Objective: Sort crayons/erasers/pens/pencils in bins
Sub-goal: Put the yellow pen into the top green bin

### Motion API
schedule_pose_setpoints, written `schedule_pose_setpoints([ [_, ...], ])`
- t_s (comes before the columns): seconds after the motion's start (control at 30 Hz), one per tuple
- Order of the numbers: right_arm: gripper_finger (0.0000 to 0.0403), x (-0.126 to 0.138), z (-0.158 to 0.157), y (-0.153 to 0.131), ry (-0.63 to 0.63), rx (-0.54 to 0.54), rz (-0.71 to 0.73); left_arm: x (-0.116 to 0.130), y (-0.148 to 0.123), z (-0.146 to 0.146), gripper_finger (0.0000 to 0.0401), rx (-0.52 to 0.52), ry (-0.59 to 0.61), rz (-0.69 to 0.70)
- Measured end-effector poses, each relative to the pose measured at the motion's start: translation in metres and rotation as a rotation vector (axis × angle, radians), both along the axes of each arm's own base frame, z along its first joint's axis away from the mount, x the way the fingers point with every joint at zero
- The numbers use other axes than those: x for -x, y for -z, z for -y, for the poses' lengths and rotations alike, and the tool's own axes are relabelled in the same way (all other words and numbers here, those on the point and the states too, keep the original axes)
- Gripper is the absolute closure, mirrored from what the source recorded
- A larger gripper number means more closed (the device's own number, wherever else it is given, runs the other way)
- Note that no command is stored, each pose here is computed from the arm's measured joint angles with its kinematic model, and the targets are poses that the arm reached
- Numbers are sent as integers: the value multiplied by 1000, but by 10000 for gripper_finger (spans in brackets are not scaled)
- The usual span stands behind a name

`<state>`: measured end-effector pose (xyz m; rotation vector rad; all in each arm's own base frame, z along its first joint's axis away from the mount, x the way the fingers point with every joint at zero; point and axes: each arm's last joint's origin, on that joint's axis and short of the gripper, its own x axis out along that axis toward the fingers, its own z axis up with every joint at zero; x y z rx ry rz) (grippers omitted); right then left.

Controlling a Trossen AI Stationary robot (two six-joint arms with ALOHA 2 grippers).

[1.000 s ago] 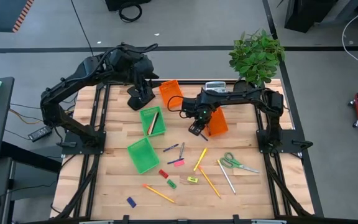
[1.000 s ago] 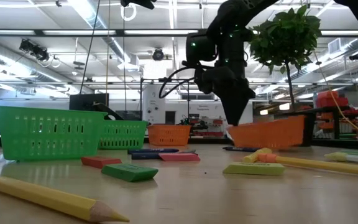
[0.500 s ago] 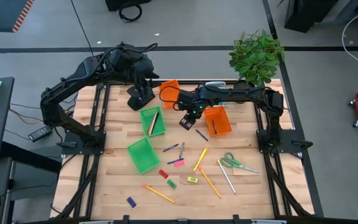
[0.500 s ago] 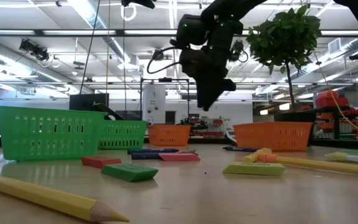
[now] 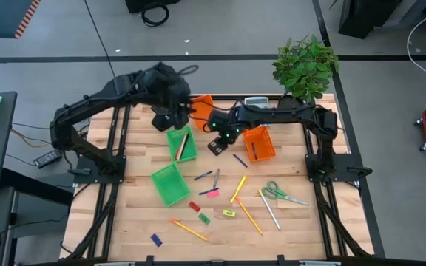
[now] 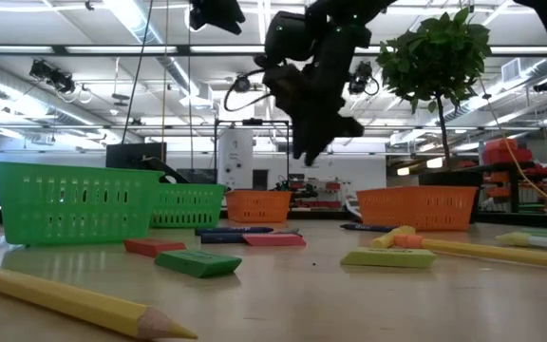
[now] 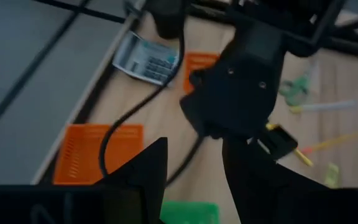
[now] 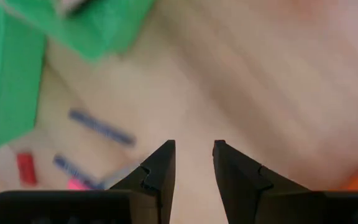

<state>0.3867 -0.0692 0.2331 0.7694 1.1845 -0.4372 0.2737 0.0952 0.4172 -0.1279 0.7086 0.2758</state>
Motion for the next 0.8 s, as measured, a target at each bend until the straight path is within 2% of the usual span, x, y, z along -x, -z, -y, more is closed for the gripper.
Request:
schedule_pose_setpoints([
  [0.13,288,6,-31,2,103,-177,-121,-5,14,13,239,41,30,-48],
  [0.3,288,10,-74,3,230,-268,-239,-10,24,29,239,78,59,-77],
  [0.43,288,16,-108,4,179,-230,-298,-12,24,36,239,156,5,-60],
  [0.63,288,34,-148,3,93,-131,-394,-15,25,37,239,322,-156,-19],
  [0.8,288,46,-187,0,95,-79,-386,-15,25,39,239,357,-191,-17],
])
